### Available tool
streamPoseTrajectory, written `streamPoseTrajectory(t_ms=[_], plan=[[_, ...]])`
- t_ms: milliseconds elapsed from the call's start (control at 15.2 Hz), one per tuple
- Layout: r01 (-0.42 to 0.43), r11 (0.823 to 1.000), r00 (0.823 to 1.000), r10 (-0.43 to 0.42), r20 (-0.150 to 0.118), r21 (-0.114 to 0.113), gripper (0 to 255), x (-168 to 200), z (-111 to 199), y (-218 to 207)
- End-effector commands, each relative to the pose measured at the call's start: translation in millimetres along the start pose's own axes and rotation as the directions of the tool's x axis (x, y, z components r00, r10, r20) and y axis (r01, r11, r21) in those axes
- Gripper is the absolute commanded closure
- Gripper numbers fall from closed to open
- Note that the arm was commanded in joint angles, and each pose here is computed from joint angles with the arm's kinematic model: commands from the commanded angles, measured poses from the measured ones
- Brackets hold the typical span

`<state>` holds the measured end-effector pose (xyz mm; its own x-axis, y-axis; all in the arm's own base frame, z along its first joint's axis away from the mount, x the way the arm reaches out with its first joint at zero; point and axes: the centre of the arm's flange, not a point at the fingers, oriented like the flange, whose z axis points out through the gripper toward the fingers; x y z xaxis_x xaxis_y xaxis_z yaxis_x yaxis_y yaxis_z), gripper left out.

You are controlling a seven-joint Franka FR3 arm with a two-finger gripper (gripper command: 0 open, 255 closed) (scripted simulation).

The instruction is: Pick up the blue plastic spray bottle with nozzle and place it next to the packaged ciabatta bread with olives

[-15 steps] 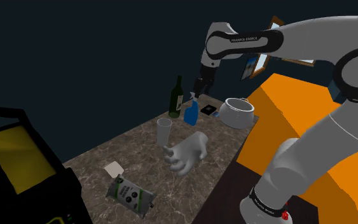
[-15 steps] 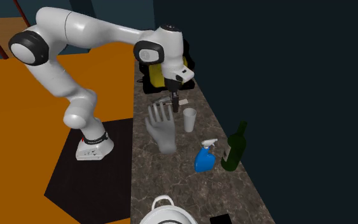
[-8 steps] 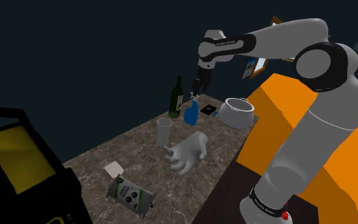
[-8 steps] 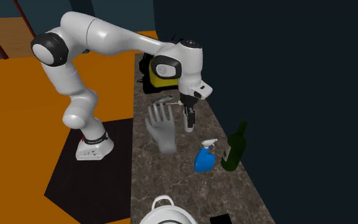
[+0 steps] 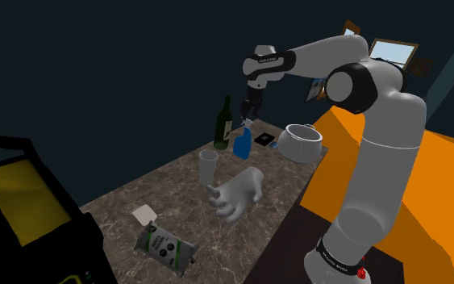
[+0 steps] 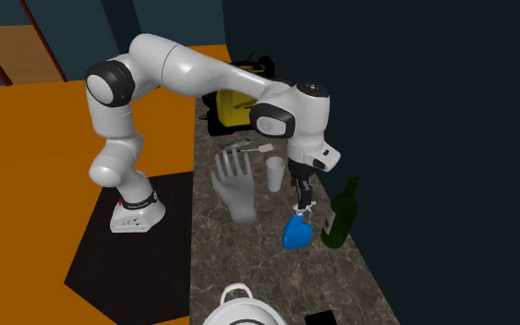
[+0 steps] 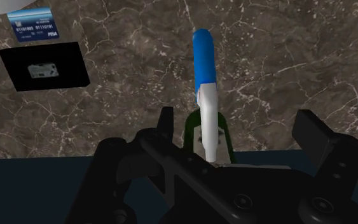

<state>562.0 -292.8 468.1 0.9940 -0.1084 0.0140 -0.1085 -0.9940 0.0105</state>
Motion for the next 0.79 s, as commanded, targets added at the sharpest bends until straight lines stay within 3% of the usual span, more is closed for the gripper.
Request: streamPoseTrajectory(t_ms=[0, 462, 726], plan=[[-0.001, 1.0, 1.0, 0.001, 0.001, -0.002, 0, 10.0, 9.6, 14.2], [-0.001, 1.0, 1.0, 0.001, 0.001, -0.002, 0, 10.0, 49.6, 14.3], [-0.001, 1.0, 1.0, 0.001, 0.001, -0.002, 0, 10.0, 49.6, 14.3]])
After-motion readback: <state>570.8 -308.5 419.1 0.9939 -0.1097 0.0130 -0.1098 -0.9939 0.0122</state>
